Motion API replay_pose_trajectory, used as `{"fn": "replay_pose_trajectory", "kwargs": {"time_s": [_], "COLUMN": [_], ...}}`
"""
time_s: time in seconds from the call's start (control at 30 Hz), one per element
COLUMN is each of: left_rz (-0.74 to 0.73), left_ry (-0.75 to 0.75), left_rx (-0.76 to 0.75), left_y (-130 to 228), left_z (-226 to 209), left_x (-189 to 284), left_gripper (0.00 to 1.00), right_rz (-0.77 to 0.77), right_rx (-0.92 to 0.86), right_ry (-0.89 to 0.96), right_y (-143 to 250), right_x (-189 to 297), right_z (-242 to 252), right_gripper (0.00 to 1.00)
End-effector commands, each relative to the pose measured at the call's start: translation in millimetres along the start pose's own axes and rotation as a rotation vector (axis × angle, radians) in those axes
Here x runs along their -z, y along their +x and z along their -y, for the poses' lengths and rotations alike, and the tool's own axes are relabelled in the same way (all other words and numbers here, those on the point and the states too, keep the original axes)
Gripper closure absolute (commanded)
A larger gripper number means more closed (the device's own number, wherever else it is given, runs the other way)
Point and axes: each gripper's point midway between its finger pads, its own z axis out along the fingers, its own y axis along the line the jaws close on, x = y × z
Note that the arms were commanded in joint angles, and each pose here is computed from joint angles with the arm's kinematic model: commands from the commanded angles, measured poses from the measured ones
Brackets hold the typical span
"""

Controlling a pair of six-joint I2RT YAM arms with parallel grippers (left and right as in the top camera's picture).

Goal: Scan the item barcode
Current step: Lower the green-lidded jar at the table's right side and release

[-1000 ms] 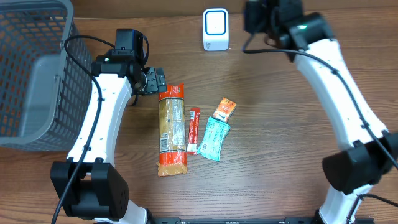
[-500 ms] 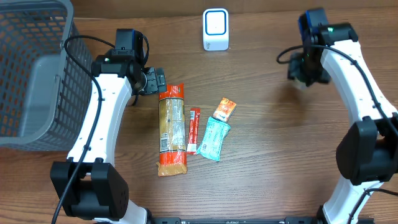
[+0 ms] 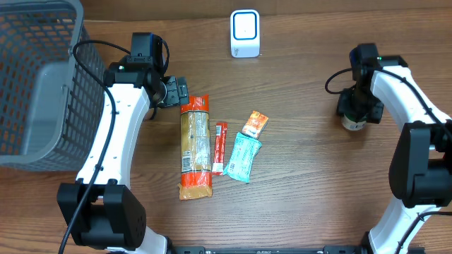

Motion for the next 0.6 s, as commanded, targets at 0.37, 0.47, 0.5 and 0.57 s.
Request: {"fn": "replay_pose_trajectory", "kwargs": {"time_s": [0.37,0.47,0.5,0.57], "left_rz": [0.029,0.029,0.029,0.029], "left_ry": [-0.004,-0.004,-0.004,-0.004], "left_rx": [-0.002,-0.002,-0.002,-0.002], "left_y": [-6,-6,-6,-6], "left_z": [-1,-1,-1,-1], "left_x": [8,8,8,8], "left_gripper": [0.00,0.00,0.00,0.00], "right_rz": [0.118,0.180,0.199,0.220], "right_rx": [-0.031,-0.033,-0.028,-0.006], "right_ry": [-0.025,-0.095,-0.147,-0.235], "right_y": [-9,-10,-8,-4], "right_x": [66,101,113,130], "right_z": [13,8,1,-13], "right_gripper": [0.00,0.00,0.00,0.00]}}
